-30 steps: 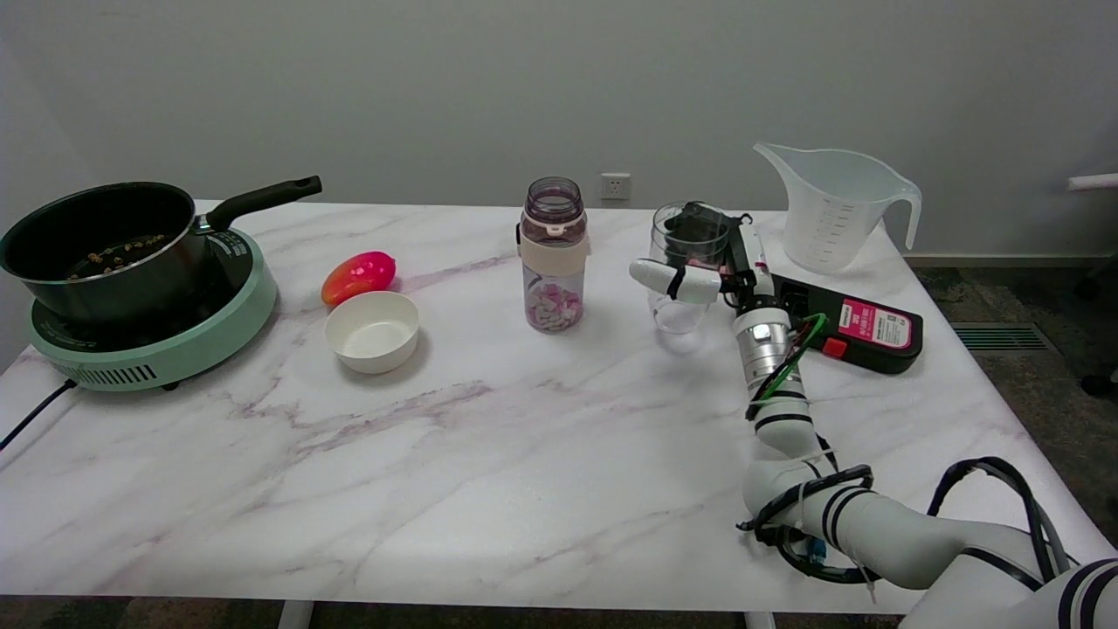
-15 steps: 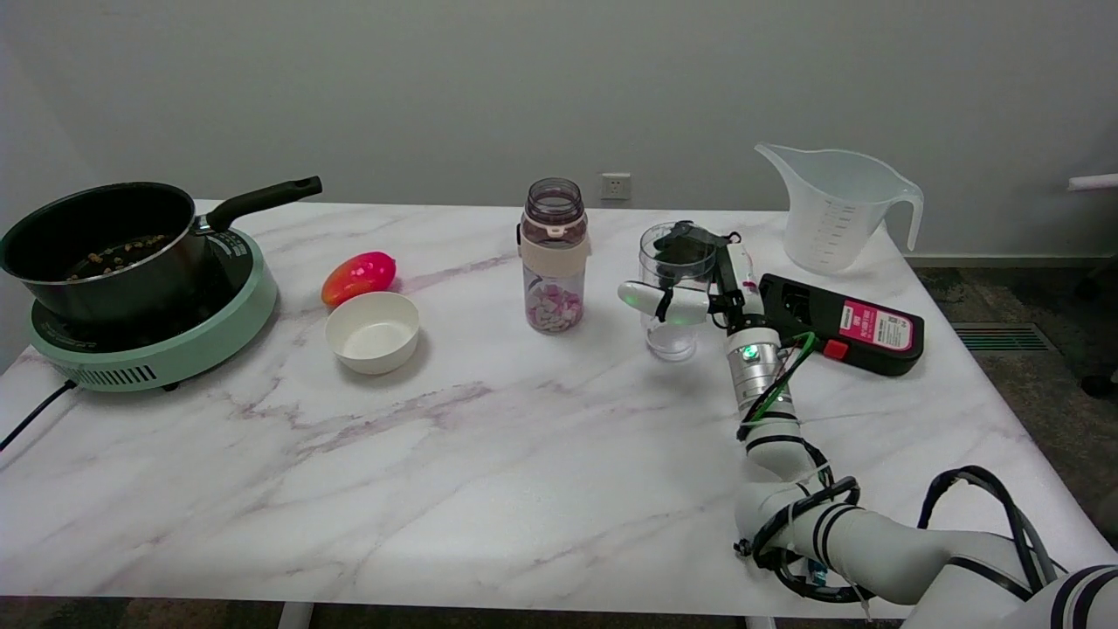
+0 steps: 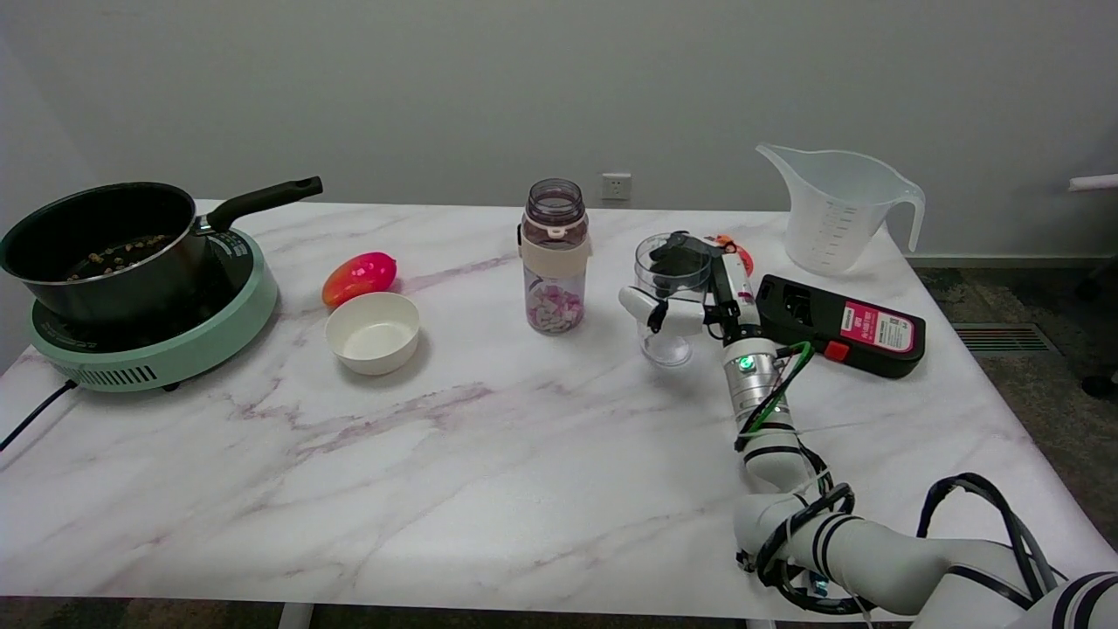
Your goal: Place the measuring cup onto the table.
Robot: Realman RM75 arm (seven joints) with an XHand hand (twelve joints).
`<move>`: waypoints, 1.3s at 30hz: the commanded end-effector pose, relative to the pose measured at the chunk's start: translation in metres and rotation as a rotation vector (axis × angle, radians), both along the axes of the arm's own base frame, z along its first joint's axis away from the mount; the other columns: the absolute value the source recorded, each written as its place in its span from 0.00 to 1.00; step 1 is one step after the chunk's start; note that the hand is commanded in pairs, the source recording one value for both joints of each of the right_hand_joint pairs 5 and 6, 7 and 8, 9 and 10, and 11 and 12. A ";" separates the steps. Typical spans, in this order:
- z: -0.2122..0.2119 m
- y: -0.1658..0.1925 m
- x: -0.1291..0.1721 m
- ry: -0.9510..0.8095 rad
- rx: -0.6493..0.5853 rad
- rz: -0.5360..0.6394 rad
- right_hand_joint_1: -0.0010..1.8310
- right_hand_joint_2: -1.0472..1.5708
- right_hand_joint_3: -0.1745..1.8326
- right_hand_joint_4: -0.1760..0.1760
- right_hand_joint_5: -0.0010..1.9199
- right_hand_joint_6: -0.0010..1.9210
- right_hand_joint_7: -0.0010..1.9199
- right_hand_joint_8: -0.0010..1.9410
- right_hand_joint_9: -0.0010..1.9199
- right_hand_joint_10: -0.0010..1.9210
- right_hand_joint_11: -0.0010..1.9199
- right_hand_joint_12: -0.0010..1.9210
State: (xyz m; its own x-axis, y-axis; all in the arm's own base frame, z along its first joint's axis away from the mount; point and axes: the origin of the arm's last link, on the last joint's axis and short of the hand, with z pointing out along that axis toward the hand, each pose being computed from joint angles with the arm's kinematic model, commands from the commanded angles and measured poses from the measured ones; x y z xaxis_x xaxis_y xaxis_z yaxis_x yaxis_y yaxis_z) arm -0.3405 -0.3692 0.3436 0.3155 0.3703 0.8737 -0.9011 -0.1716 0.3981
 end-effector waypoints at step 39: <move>0.039 0.020 0.005 0.061 0.000 -0.020 0.66 0.15 0.64 0.50 0.23 0.23 0.37 0.36 0.33 0.33 0.36 0.36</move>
